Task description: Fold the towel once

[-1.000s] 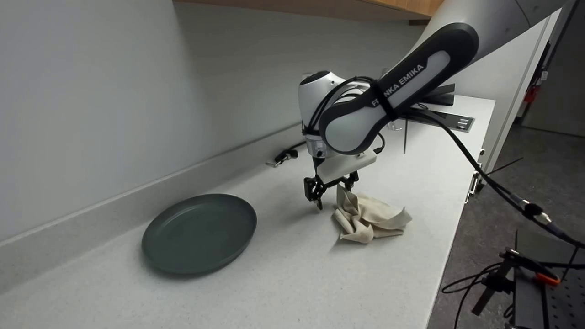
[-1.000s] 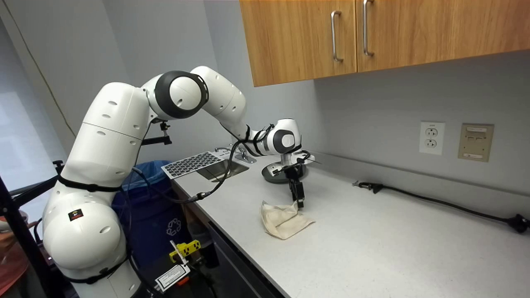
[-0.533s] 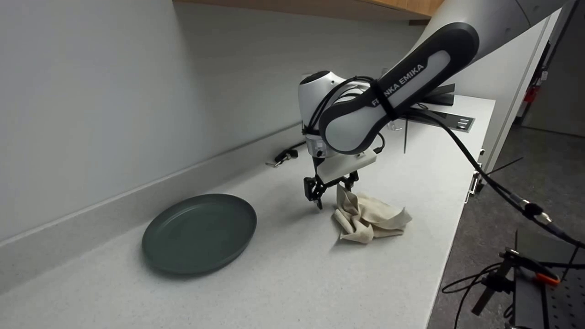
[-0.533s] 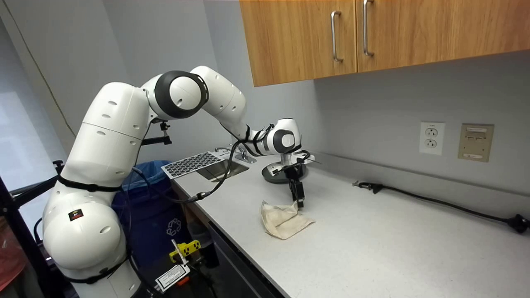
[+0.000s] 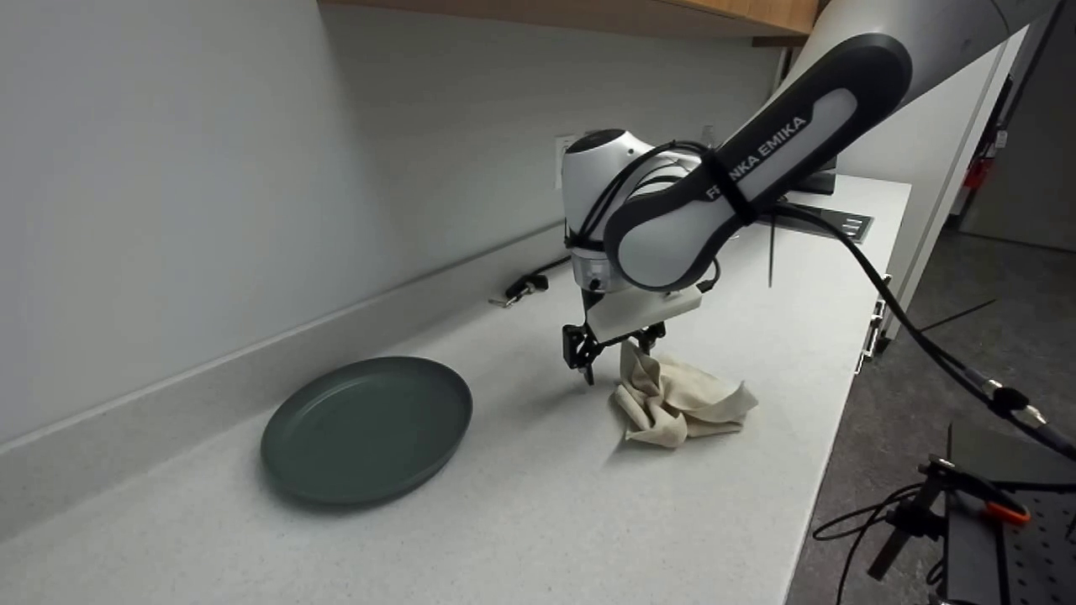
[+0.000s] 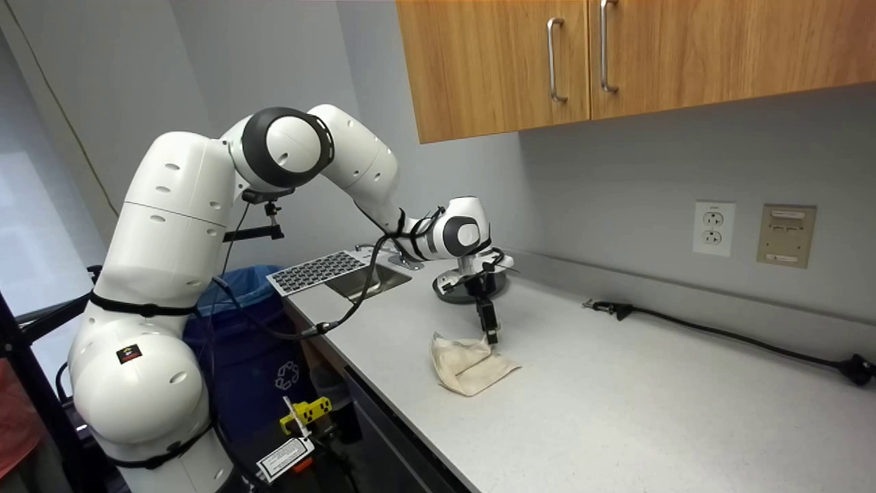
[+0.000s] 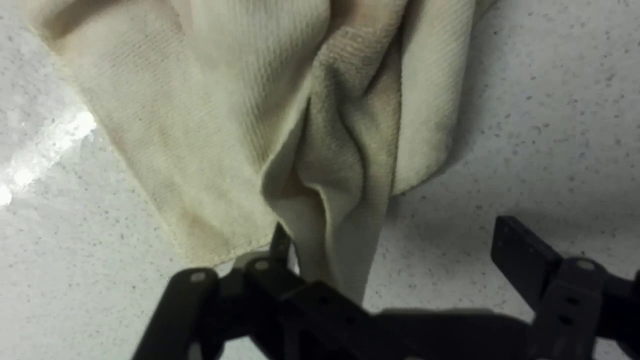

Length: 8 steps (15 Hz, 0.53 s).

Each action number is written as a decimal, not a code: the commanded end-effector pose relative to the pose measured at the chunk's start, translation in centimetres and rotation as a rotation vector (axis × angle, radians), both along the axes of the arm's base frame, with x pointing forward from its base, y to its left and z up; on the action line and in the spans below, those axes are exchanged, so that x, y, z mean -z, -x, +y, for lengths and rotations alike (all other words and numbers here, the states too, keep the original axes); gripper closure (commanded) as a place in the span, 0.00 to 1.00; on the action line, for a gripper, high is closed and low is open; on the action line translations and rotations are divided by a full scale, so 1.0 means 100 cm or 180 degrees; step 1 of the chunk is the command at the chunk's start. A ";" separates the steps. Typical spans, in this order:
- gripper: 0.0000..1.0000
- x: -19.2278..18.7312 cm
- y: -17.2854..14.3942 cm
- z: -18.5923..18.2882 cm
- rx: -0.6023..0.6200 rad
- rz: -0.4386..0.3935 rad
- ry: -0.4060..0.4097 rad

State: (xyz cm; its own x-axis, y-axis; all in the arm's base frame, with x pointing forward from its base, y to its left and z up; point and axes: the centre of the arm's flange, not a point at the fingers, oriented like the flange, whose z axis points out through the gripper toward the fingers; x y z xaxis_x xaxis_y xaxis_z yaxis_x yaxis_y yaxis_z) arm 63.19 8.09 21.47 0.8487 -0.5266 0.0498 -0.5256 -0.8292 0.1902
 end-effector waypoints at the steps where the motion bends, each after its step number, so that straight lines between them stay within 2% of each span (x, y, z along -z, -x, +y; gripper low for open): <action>1: 0.00 -0.013 0.031 -0.003 0.0103 -0.0315 0.0162; 5: 0.00 -0.022 0.041 -0.007 0.0223 -0.0594 0.0311; 8: 0.00 -0.028 0.052 -0.006 0.0277 -0.0659 0.0386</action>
State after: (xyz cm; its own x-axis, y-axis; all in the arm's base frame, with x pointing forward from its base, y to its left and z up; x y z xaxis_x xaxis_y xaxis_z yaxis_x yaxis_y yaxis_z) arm 60.58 7.26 22.95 0.7878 -0.5674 0.2399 -0.6096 -0.7739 0.1717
